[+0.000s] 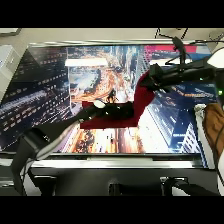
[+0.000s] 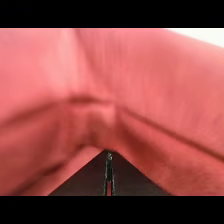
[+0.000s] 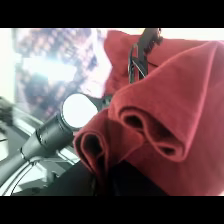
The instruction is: Fold the clothes and pants, and hang the long-sleeved shirts on hangers.
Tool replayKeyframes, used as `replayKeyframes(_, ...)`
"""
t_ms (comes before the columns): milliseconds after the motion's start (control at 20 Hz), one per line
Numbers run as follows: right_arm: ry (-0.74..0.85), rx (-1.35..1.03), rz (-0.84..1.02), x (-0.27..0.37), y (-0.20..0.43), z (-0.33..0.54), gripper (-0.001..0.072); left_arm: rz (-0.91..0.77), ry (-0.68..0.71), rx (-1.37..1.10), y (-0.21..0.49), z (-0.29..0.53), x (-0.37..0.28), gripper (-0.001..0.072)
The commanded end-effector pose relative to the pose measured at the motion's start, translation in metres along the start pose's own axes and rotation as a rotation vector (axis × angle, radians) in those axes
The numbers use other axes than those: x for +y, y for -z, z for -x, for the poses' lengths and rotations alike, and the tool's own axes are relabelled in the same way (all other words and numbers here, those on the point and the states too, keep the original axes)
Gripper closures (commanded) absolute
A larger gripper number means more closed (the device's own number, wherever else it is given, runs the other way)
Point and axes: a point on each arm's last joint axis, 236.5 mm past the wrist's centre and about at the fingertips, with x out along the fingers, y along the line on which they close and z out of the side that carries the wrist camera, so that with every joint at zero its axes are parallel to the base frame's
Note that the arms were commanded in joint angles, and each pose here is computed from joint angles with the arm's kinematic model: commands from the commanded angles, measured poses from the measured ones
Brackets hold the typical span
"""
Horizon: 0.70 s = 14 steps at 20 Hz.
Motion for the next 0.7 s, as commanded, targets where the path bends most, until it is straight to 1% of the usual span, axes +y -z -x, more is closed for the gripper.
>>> replayKeyframes(0, -0.093, 0.013, 0.001, 0.017, -0.009, -0.045, 0.0667, -0.168, -0.108, 0.007, -0.055, 0.085, 0.025, 0.0685)
replayKeyframes(150, -0.164, 0.077, -0.039, 0.027, -0.001, -0.120, 0.0667, -0.237, -0.227, -0.216, -0.136, 0.228, 0.022, 0.0684)
replayKeyframes(250, -0.238, 0.123, -0.105, 0.037, 0.011, -0.172, 0.0667, -0.283, -0.279, -0.390, -0.166, 0.330, 0.008, 0.0683)
replayKeyframes(400, -0.306, 0.186, -0.232, 0.038, 0.035, -0.247, 0.0667, -0.347, -0.317, -0.624, -0.170, 0.452, -0.029, 0.0682)
replayKeyframes(550, -0.317, 0.240, -0.351, 0.027, 0.065, -0.305, 0.0660, -0.454, -0.343, -0.764, -0.147, 0.517, -0.070, 0.0682)
replayKeyframes(600, -0.304, 0.233, -0.377, 0.021, 0.070, -0.321, 0.0518, -0.483, -0.345, -0.781, -0.137, 0.525, -0.081, 0.0682)
replayKeyframes(650, -0.303, 0.220, -0.406, 0.017, 0.071, -0.332, 0.0130, -0.501, -0.347, -0.783, -0.129, 0.528, -0.088, 0.0681)
